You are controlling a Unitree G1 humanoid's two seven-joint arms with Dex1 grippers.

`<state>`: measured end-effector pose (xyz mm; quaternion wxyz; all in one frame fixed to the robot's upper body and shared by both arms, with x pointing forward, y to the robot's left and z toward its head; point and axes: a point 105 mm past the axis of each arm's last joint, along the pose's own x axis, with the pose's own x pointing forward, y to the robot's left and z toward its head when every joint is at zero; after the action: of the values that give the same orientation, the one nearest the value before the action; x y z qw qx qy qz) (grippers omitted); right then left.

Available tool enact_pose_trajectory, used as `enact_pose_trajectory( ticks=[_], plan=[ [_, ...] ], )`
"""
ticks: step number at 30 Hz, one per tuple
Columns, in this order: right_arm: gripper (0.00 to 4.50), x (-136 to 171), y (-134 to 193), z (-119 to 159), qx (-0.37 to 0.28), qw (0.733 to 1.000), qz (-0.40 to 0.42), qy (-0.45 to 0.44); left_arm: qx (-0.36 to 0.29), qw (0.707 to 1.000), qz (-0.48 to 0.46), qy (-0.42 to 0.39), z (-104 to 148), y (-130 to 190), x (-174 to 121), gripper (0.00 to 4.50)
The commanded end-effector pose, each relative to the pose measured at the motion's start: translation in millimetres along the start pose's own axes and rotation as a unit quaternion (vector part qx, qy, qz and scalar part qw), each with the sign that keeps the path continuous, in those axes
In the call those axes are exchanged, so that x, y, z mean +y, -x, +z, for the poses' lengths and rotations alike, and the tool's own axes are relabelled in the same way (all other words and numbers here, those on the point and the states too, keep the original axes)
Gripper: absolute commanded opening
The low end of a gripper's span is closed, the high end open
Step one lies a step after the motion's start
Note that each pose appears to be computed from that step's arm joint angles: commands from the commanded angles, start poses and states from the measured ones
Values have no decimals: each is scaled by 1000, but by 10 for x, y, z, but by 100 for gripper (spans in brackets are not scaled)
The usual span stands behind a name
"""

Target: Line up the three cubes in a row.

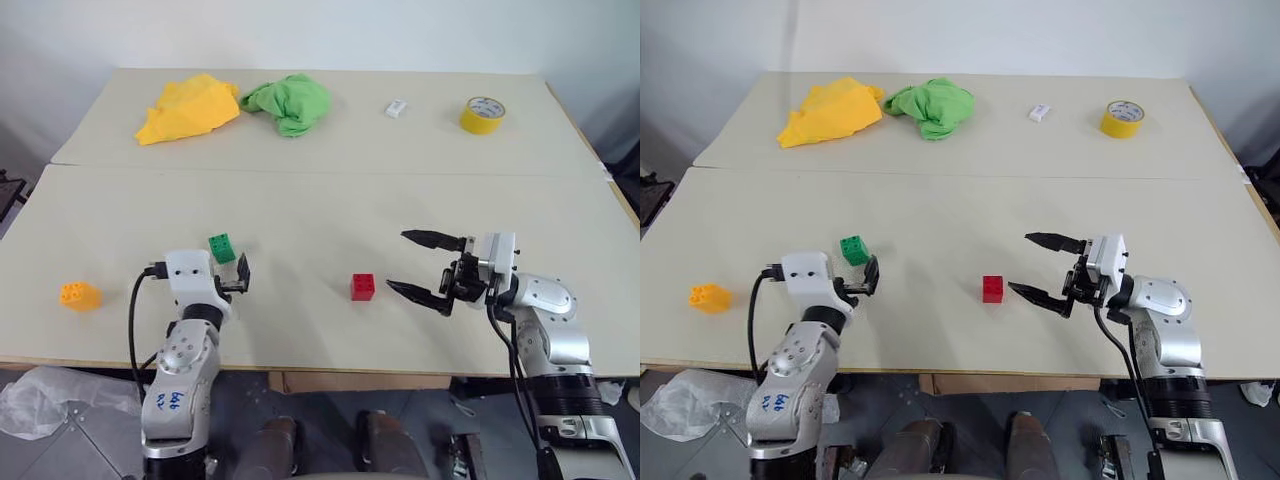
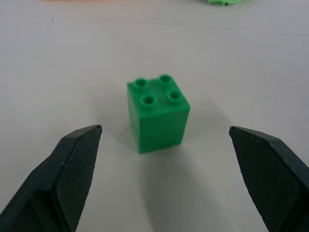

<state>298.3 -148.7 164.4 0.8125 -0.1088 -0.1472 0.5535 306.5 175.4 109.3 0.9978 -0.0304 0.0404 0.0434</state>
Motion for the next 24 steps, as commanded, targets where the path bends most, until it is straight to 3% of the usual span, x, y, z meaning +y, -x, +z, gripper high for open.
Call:
enact_pose_trajectory(
  ticks=[1, 10, 14, 19, 22, 24],
  plan=[
    [449, 0, 19, 90, -2, 1000, 0, 14, -11, 1000, 1, -2, 39, -172, -66, 450],
    [449, 77, 48, 27, 15, 1000, -4, -2, -36, 999, -22, -18, 118, -329, -178, 450],
    [450, 123, 44, 7, 16, 1000, -5, -7, -38, 999, -21, -15, 108, -326, -203, 367],
    [450, 145, 52, -35, 19, 1000, -11, -11, -67, 997, -35, -20, 197, -289, -164, 217],
    [450, 156, 72, -53, 23, 1000, -14, -12, -94, 992, -81, -37, 269, -251, -168, 217],
    [450, 166, 112, -54, 27, 999, -23, -15, -99, 975, -182, -78, 248, -177, -189, 217]
  ],
)
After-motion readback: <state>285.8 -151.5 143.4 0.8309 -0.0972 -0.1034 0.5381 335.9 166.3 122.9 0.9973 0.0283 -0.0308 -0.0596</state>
